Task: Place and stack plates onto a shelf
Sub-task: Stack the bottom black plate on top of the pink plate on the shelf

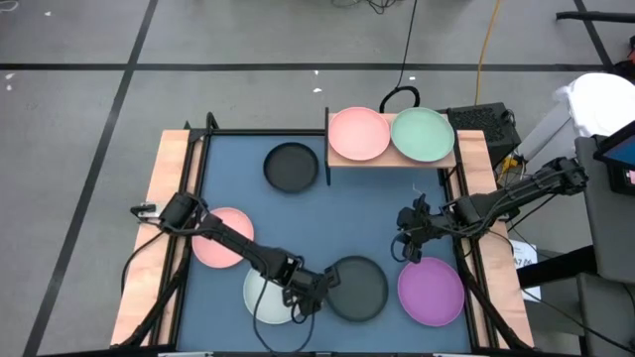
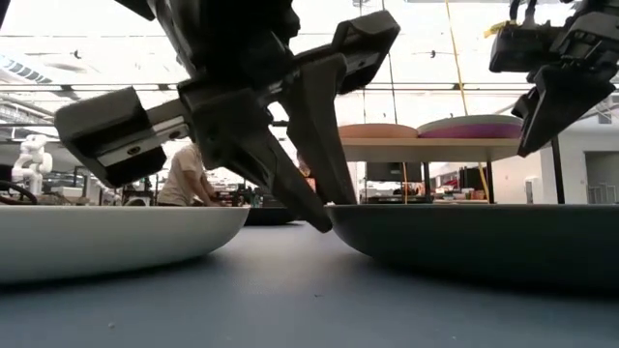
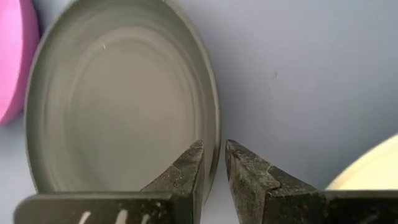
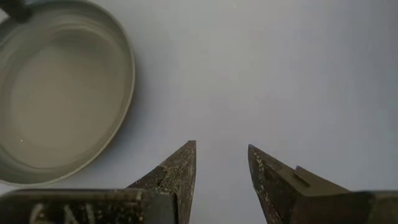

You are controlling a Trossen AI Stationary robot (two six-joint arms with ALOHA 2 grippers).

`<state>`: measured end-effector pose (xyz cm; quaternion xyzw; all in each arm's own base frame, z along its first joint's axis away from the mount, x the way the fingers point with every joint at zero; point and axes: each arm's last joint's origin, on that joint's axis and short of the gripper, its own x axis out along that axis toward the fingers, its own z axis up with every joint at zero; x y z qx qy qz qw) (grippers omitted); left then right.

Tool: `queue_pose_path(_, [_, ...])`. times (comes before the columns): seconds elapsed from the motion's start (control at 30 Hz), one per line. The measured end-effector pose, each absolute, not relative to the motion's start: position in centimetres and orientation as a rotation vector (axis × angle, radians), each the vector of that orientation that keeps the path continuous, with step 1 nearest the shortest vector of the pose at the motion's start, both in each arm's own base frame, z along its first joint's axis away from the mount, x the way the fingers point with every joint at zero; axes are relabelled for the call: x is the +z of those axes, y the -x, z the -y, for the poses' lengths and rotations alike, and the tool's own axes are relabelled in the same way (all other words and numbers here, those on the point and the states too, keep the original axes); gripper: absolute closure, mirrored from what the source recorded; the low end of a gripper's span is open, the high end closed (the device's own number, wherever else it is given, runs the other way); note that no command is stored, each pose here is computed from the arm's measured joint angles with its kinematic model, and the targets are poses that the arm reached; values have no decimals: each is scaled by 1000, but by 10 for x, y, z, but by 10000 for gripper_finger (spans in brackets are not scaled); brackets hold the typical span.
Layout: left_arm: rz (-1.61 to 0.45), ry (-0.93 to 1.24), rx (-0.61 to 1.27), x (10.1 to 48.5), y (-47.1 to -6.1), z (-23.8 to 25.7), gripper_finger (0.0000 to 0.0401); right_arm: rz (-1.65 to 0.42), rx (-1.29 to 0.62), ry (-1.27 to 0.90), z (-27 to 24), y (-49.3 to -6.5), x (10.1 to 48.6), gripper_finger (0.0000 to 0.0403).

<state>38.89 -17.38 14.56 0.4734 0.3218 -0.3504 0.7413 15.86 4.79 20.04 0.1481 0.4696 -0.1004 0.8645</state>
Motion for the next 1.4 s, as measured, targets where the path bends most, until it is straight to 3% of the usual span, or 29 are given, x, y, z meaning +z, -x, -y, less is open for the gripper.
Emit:
queue_pose_path(0.23, [-746, -1064, -787, 138, -389, 167, 335, -981, -208, -310, -48, -159, 201, 275])
queue_pose_path(0.43, [-726, -1072, -781, 137, -392, 167, 388, -976, -206, -313, -48, -159, 201, 276])
queue_pose_path(0.67, [-719, -1065, -769, 142, -392, 167, 389, -968, -212, -286, -47, -159, 202, 275])
queue_pose_path(1.4, [-628, -1007, -583, 250, -372, 109, 391, -916, -230, -290, -42, -145, 212, 275])
